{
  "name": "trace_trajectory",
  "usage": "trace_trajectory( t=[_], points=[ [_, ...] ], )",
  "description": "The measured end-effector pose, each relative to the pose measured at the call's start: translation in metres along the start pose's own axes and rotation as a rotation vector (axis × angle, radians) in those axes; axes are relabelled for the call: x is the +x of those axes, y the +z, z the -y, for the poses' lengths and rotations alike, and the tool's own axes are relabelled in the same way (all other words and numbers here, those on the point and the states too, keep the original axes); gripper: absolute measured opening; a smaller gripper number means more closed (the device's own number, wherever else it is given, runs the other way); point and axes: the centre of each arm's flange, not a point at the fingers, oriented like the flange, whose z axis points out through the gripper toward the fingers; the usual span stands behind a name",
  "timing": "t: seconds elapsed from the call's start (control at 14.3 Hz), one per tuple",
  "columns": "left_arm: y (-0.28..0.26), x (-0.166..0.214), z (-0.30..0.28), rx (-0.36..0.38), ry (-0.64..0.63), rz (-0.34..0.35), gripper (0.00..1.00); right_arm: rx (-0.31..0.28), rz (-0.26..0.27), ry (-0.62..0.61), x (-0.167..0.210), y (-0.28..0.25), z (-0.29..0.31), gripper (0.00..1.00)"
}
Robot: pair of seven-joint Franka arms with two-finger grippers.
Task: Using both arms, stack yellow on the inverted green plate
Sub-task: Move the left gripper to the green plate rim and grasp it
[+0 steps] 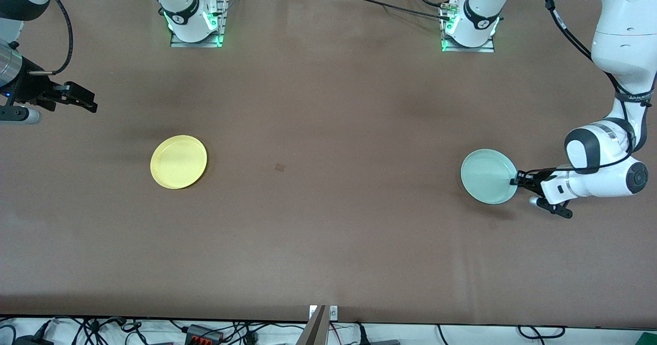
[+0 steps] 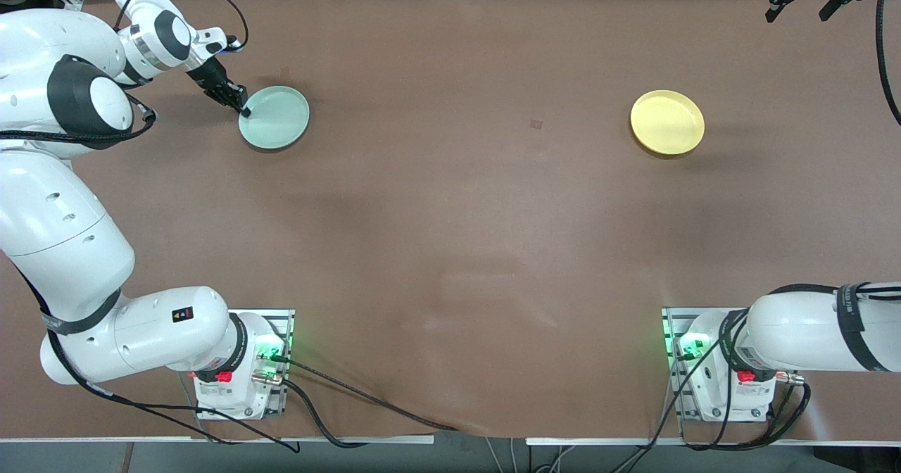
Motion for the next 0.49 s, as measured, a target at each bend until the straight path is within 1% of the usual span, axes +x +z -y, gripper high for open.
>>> trace_trajectory(
  t=[0.28,0.49],
  points=[
    [-0.012,0.005,-0.002,0.011,0.01,-0.022,0.03,0.0,0.008,-0.007,0.002,0.004,0.004,1.0],
    [-0.048,0.013,-0.009,0.042,0.026,-0.071,0.03,0.0,0.031,-0.011,0.007,0.016,0.005,1.0]
  ],
)
